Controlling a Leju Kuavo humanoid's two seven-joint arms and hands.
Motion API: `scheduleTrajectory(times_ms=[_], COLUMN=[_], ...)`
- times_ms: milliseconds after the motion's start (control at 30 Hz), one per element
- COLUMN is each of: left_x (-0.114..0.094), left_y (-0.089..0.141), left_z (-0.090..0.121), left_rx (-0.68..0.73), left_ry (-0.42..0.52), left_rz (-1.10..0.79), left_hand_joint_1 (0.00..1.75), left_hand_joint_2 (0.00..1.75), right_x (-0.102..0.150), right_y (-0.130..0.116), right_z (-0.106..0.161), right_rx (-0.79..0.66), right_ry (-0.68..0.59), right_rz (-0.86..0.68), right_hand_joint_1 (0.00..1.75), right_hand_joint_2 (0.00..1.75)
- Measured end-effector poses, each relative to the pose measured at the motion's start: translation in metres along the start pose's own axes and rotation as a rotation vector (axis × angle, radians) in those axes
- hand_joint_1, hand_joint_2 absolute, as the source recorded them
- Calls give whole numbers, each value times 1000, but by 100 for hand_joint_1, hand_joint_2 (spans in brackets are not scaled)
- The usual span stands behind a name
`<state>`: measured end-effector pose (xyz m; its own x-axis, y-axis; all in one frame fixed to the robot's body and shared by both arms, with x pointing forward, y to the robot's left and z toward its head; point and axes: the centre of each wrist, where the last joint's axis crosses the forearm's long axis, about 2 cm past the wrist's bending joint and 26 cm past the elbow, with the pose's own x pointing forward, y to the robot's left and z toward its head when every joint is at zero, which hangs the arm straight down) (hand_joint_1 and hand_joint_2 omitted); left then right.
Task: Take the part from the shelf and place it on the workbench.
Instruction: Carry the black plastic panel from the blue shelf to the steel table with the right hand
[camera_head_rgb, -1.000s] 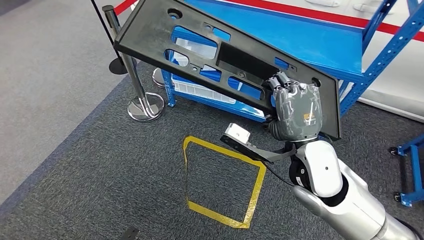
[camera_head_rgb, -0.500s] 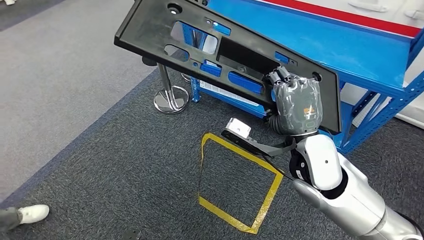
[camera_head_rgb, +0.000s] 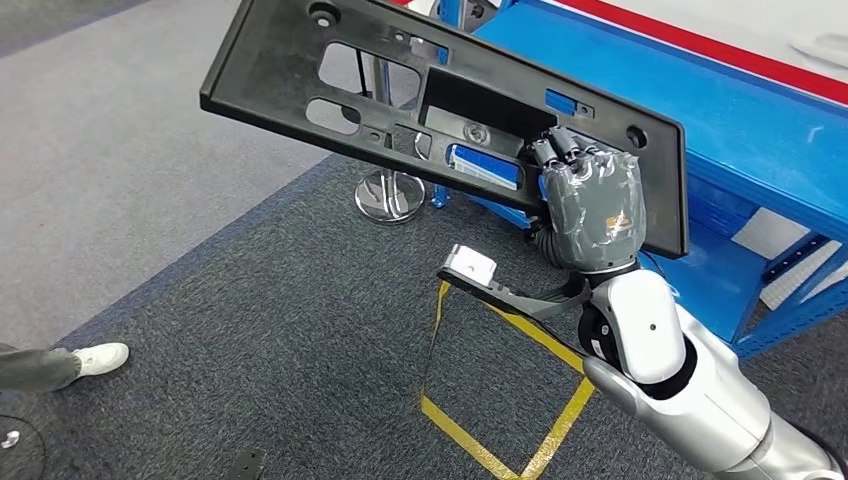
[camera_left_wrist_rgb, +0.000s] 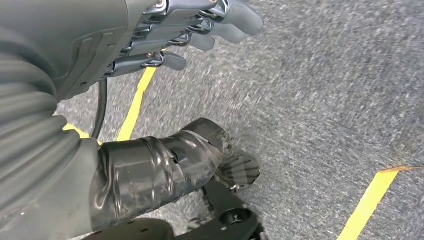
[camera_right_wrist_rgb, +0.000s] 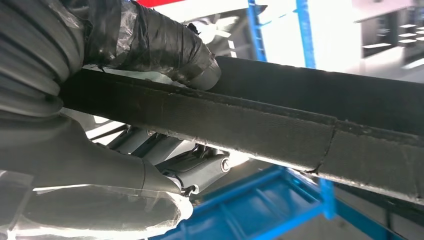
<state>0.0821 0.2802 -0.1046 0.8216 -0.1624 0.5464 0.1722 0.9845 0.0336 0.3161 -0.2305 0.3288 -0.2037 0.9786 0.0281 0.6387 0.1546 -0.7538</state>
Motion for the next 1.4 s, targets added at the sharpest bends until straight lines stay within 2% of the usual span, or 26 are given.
scheduleTrajectory(times_ms=[300, 533, 900, 1200, 1400], left_x=[-7, 0, 8, 15, 8], left_y=[5, 5, 9, 9, 7], left_z=[3, 0, -4, -6, -4], left_rx=[33, 45, 58, 50, 22], left_ry=[-41, -48, -79, -137, -132], left_rz=[29, 59, 72, 63, 65], left_hand_joint_1=[0, 0, 0, 0, 0], left_hand_joint_2=[175, 175, 175, 175, 175], right_x=[1, 2, 0, -1, 1], right_y=[-12, -17, -38, -52, -54], right_z=[-7, -9, -18, -7, 5], right_rx=[-65, -100, -177, -186, -170], right_ry=[-29, -42, -39, -27, -22], right_rz=[-18, -22, 10, 9, -1], right_hand_joint_1=[175, 175, 175, 175, 175], right_hand_joint_2=[175, 175, 175, 175, 175])
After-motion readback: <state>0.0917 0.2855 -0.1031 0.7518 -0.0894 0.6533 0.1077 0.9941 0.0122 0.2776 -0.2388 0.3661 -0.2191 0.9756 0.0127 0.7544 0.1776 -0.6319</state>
